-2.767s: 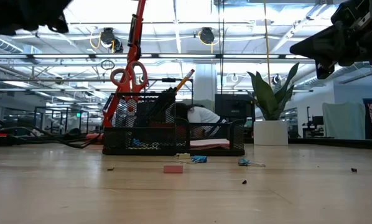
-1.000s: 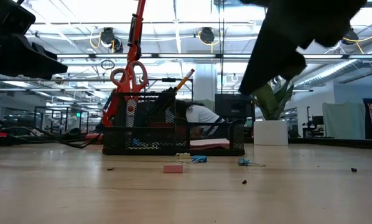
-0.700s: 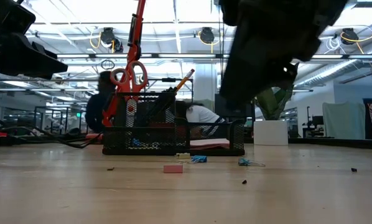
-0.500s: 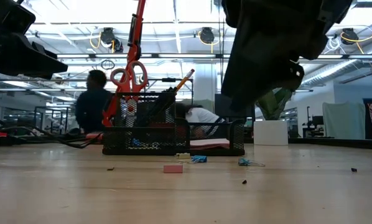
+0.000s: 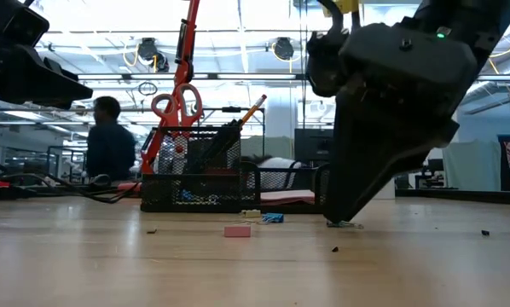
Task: Pick and place office supplies into organizer
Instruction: Put the blue binder clip into the black desk organizer
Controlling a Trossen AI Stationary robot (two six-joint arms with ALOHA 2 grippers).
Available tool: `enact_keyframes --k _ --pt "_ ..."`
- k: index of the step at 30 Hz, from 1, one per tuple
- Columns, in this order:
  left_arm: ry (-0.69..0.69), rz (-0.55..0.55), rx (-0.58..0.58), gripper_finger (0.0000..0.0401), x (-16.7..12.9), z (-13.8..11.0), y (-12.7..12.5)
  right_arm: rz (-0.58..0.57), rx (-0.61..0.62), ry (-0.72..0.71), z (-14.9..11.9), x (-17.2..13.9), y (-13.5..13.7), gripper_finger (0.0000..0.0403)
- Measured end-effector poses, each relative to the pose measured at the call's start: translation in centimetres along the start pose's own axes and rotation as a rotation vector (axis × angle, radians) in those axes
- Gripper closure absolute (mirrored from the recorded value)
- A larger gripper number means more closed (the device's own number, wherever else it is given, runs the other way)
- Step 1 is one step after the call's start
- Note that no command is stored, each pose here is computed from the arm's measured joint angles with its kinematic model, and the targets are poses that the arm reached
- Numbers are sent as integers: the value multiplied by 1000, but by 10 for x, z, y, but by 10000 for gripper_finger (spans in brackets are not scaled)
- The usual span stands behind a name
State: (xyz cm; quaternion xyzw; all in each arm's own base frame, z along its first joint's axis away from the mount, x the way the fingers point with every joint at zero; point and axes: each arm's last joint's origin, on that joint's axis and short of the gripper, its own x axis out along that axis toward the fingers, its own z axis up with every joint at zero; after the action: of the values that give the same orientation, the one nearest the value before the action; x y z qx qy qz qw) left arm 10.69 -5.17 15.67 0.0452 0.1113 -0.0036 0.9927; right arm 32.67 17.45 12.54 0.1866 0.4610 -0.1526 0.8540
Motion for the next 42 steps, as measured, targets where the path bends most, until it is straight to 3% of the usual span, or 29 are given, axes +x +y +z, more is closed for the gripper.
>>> enact_keyframes --k 14,34,42 --pt "-13 -1 -9 398 0 1 0 -74 -157 20 -12 10 -2 202" --pt "-11 -2 -11 398 0 1 0 -92 -149 19 -18 13 -7 317" --pt "-11 -2 -11 398 0 1 0 -29 -194 -30 -11 13 -1 369"
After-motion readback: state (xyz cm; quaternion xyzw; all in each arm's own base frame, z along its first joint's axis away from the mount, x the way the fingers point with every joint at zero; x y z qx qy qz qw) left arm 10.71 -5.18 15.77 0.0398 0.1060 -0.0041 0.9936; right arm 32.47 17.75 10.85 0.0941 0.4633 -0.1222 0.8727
